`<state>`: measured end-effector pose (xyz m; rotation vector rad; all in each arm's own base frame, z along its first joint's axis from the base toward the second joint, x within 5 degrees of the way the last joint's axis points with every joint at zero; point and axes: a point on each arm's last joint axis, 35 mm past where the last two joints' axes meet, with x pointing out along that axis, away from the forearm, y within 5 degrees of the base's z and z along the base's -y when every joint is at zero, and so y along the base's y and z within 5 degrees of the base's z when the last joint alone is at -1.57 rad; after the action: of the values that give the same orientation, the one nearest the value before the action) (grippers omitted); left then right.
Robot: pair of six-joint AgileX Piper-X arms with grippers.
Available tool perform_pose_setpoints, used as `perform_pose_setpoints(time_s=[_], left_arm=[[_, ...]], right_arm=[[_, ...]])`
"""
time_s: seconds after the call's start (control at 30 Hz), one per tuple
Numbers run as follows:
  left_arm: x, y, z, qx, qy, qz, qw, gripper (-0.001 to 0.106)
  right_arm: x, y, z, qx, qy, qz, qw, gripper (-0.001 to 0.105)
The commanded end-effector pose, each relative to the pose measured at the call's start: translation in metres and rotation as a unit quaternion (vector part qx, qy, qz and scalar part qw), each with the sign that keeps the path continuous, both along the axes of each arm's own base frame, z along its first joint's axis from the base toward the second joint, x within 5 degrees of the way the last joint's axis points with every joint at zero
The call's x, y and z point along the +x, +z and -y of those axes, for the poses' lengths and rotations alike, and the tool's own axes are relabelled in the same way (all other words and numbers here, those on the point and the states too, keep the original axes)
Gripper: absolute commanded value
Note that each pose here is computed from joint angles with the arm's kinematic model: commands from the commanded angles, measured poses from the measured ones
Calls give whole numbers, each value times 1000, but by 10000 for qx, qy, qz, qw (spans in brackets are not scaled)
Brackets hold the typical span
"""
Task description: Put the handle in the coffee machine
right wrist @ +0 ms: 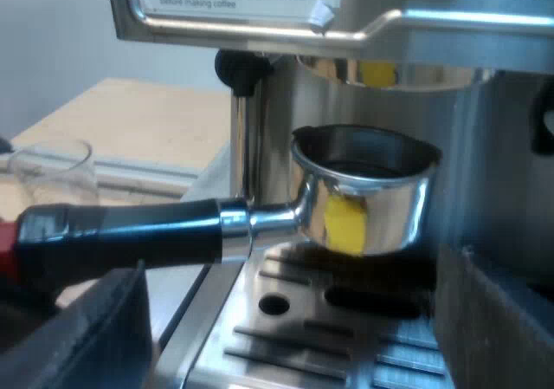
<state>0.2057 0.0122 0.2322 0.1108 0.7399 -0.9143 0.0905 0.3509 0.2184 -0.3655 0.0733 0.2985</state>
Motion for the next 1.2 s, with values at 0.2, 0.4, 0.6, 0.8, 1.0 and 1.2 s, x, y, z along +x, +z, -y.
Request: perform_pose_setpoints(time_s=[0.2,0.4,0.6,0.8,1.0,1.2], left_arm=[[9,10,0,-223,-178,611,9977,0],[19,2,-1,-263,-175,583,9978,0],[32,3,-4,-311,-190,519,9980,0],[45,8,-5,-350,-235,510,9978,0],[52,15,-6,-402,-279,591,9971,0],[49,15,3,-496,-532,500,9961,0]], right_arm=[[29,-7,-5,312,-333,382,9982,70],[39,-10,-6,345,-270,508,9977,70],[48,-9,-3,364,-287,512,9976,70],[54,-9,-1,367,-246,509,9977,70],[54,-9,-2,371,-174,505,9979,70],[54,-9,-2,370,-176,505,9979,70]])
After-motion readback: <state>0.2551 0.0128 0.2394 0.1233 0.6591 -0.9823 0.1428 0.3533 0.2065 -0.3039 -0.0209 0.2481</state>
